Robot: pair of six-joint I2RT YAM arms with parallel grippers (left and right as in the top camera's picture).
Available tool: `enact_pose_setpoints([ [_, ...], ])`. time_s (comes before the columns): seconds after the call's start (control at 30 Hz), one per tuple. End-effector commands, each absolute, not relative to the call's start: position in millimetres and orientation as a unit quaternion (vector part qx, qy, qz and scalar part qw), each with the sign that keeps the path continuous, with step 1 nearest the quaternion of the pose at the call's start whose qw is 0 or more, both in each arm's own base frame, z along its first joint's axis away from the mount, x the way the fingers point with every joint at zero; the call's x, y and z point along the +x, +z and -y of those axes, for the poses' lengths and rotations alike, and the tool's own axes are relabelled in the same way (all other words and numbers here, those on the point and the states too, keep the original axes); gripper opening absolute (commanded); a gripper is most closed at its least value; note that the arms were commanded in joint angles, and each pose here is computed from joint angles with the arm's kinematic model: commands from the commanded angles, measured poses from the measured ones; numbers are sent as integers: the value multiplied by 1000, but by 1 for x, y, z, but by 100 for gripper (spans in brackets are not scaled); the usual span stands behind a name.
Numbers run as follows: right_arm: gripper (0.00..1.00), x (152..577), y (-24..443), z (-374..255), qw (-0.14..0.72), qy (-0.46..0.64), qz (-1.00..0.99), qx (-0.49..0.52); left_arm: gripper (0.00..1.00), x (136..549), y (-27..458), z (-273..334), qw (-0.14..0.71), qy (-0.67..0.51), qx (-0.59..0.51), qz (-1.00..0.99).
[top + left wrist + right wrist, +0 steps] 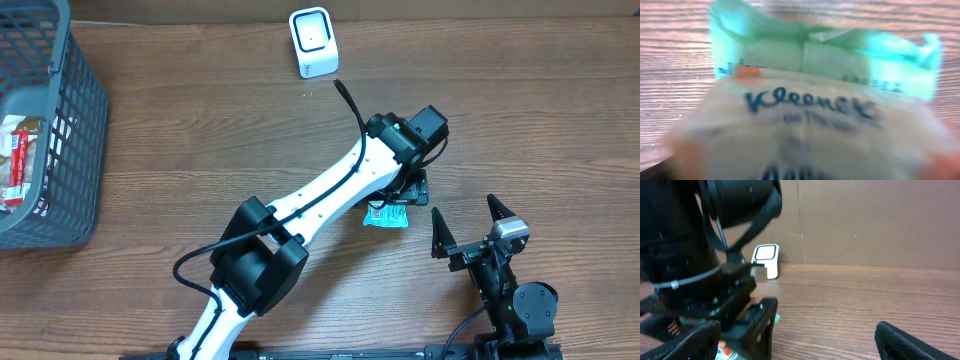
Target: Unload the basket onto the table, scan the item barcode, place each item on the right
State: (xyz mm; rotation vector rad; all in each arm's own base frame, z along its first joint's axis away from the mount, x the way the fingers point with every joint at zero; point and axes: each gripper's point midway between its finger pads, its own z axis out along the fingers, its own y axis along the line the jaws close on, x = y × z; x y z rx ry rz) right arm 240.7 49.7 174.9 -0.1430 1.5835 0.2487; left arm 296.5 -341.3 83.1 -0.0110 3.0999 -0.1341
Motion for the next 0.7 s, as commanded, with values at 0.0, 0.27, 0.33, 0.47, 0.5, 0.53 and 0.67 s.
enact_pose_setpoints([
  [0.0,100,241,172,-48,694,109,-709,-60,100,305,107,347,54,-54,18,-997],
  [0.27,100,241,172,-48,694,109,-709,-60,100,308,110,347,59,-56,45,-996],
  [0.33,100,241,172,-48,694,109,-709,-60,100,310,110,345,58,-56,43,-996],
  [0.47,100,241,172,-48,694,109,-709,-60,98,310,110,339,51,-51,44,-996],
  [0.5,100,241,172,-48,694,109,-709,-60,98,311,111,339,49,-54,50,-996],
  [0.53,100,241,172,-48,694,109,-709,-60,98,311,112,340,48,-59,58,-995],
  [0.67,100,241,172,-48,694,109,-709,-60,100,317,125,345,59,-74,65,-993],
])
